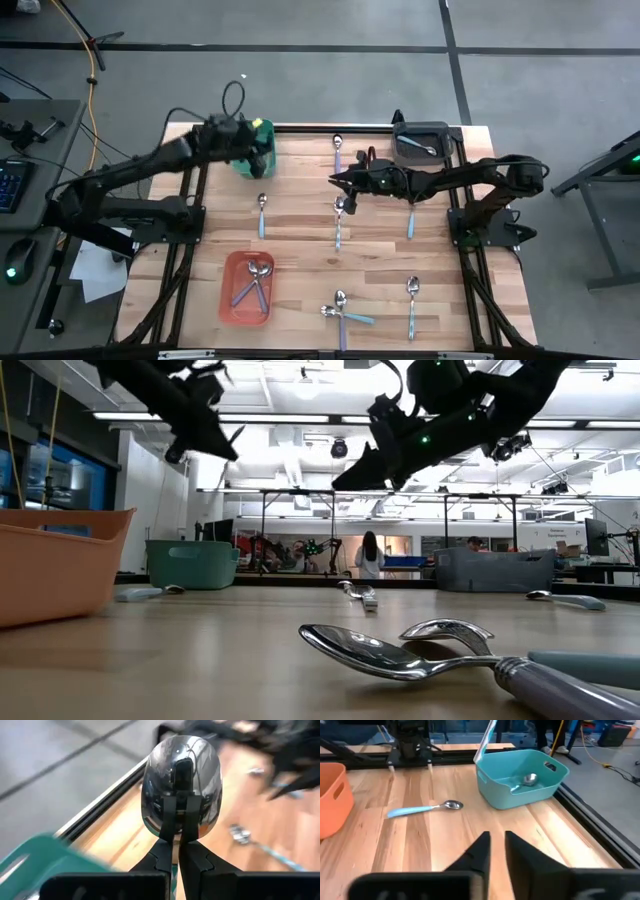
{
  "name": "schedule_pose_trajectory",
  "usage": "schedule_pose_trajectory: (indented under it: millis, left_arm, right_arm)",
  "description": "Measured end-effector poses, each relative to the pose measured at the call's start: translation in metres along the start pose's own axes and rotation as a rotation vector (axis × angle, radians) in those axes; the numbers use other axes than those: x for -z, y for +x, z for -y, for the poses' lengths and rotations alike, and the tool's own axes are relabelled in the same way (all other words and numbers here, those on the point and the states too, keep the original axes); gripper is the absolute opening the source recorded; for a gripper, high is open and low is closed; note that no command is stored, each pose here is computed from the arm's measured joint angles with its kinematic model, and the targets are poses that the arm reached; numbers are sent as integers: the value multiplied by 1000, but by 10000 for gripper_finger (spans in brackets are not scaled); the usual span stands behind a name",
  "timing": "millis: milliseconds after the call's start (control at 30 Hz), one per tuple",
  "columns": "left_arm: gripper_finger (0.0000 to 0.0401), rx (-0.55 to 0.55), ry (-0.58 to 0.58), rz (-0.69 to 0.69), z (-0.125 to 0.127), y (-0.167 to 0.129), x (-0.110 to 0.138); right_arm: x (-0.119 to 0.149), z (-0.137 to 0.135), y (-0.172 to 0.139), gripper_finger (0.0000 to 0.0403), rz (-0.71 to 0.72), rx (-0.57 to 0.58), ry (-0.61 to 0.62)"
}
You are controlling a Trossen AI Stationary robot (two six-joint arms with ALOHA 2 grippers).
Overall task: Sort silverware by color (type)
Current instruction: Put the blue spoon into the green bin, then put the light blue spoon into the black bin
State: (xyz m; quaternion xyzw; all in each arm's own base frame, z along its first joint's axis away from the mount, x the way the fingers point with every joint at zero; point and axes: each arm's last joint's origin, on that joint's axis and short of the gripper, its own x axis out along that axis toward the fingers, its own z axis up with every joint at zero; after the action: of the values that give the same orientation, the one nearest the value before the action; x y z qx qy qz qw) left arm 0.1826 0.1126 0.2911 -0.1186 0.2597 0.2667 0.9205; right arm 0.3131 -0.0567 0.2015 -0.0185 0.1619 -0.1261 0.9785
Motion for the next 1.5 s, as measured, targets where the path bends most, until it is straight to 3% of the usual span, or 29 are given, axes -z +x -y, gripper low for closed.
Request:
schedule_pose_trajectory:
  millis: [100,267,433,767,967,1267,1500]
  left_arm:
    - [4,-87,-57,-91,-21,1,-4]
    - [4,-192,-136,-211,-58,21,1]
    - [4,-154,-240,-335,-89,50,17]
    - [4,-212,-334,-506,-136,91,54]
    - [8,-208,-345,-566,-146,101,67]
    - [70,-216,-320,-547,-146,97,64]
    - [48,-215,-250,-427,-132,80,44]
  right_arm:
    - [-2,1,-4,5,-12,2,-3]
    - [1,1,-4,15,-44,0,-3]
    - [3,-2,-5,16,-68,-1,-9]
    - [4,-2,-5,16,-73,-4,-12]
    - [4,-2,-5,16,-73,-4,-12]
    - [4,-2,-5,16,-75,-2,-10]
    - [8,-1,-7,16,-133,8,-20]
